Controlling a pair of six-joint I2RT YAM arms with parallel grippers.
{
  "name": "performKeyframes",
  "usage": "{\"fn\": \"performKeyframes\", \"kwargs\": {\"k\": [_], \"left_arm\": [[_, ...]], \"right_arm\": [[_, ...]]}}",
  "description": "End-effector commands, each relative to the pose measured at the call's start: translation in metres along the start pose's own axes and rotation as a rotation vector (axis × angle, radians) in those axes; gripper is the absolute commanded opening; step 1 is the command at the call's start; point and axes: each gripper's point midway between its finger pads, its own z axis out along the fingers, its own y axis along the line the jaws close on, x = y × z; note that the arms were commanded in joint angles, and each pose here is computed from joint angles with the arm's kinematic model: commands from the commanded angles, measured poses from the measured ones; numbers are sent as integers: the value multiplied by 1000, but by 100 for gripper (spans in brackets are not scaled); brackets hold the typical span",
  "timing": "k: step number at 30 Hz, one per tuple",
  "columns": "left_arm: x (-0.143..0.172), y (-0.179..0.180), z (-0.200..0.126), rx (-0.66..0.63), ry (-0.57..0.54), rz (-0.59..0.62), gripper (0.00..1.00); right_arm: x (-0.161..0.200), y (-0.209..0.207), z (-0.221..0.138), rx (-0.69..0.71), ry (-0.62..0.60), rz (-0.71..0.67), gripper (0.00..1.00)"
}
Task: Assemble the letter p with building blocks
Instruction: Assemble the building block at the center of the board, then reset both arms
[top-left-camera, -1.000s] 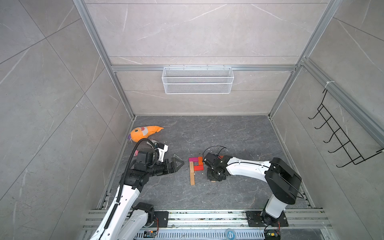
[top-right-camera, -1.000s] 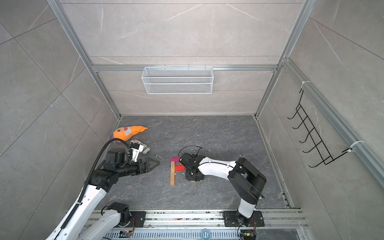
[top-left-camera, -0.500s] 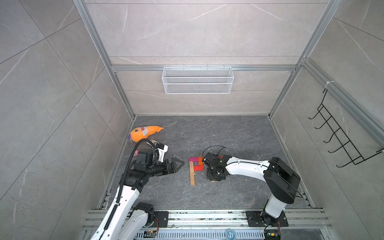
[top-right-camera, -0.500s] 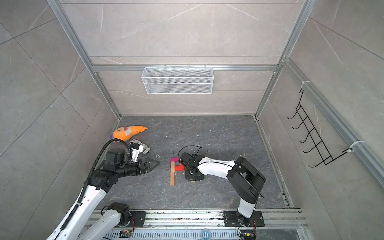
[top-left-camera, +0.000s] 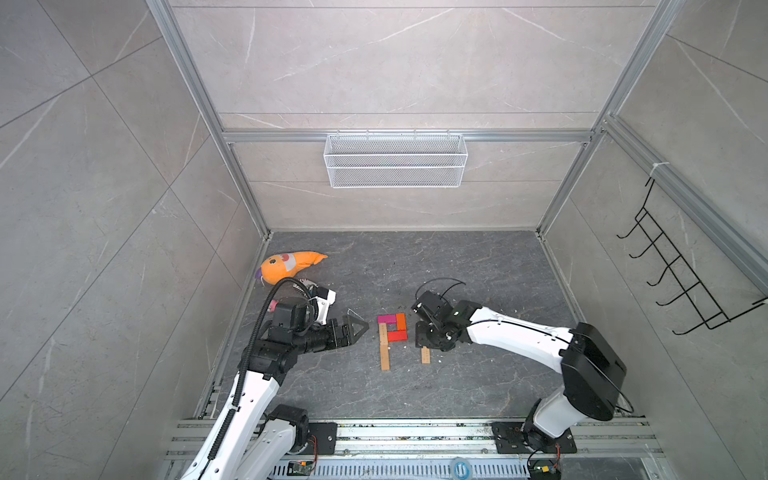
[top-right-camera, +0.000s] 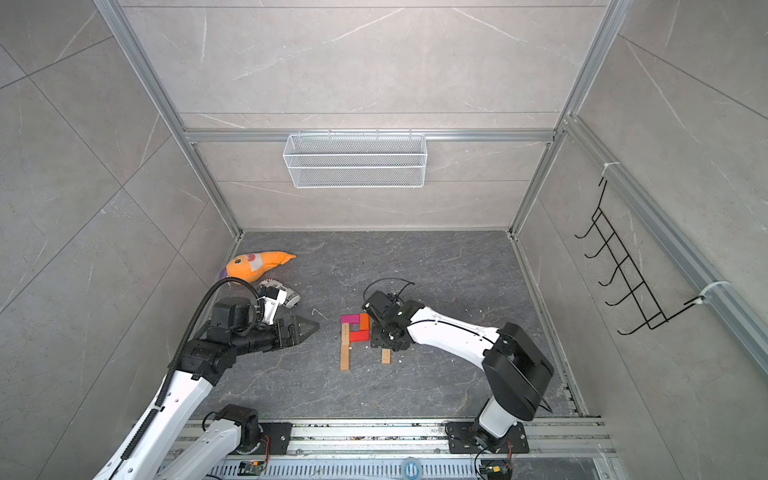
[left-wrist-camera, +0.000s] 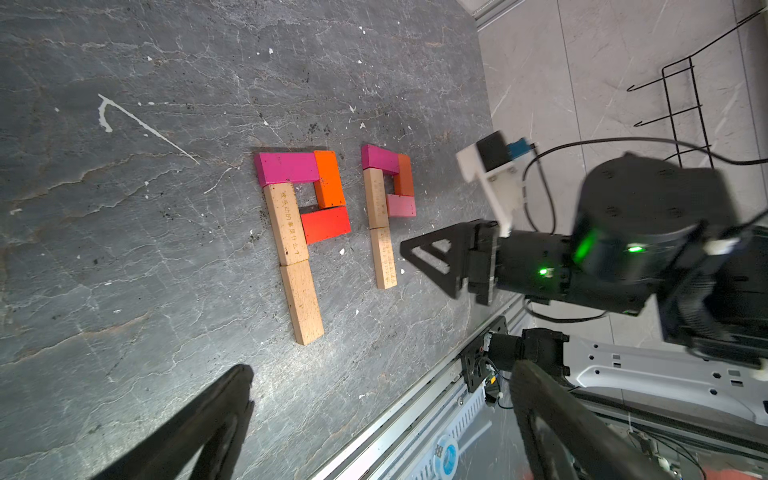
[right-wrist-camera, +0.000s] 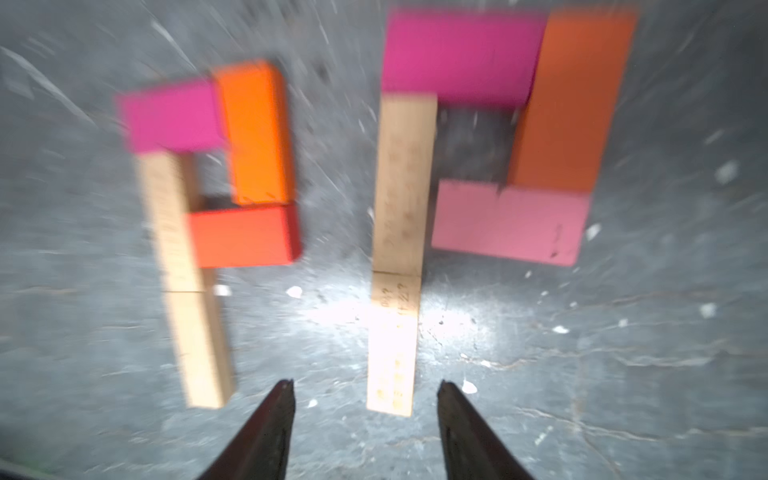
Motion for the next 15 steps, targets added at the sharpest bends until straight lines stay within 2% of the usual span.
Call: {"fn": "performKeyframes", "kwargs": {"k": [1,8,15], "left_arm": [[0,-1,-1,6,-4,9,100],[0,0,6,18,21,-3,99],[-2,1,13,46,18,-36,97]], "right_arm": [[-21,-15,-28,-12,-52,-7,63],[-41,-49,-38,-57,-95,22,77],[-42,-68,-30,-110,-118,24,87]]}}
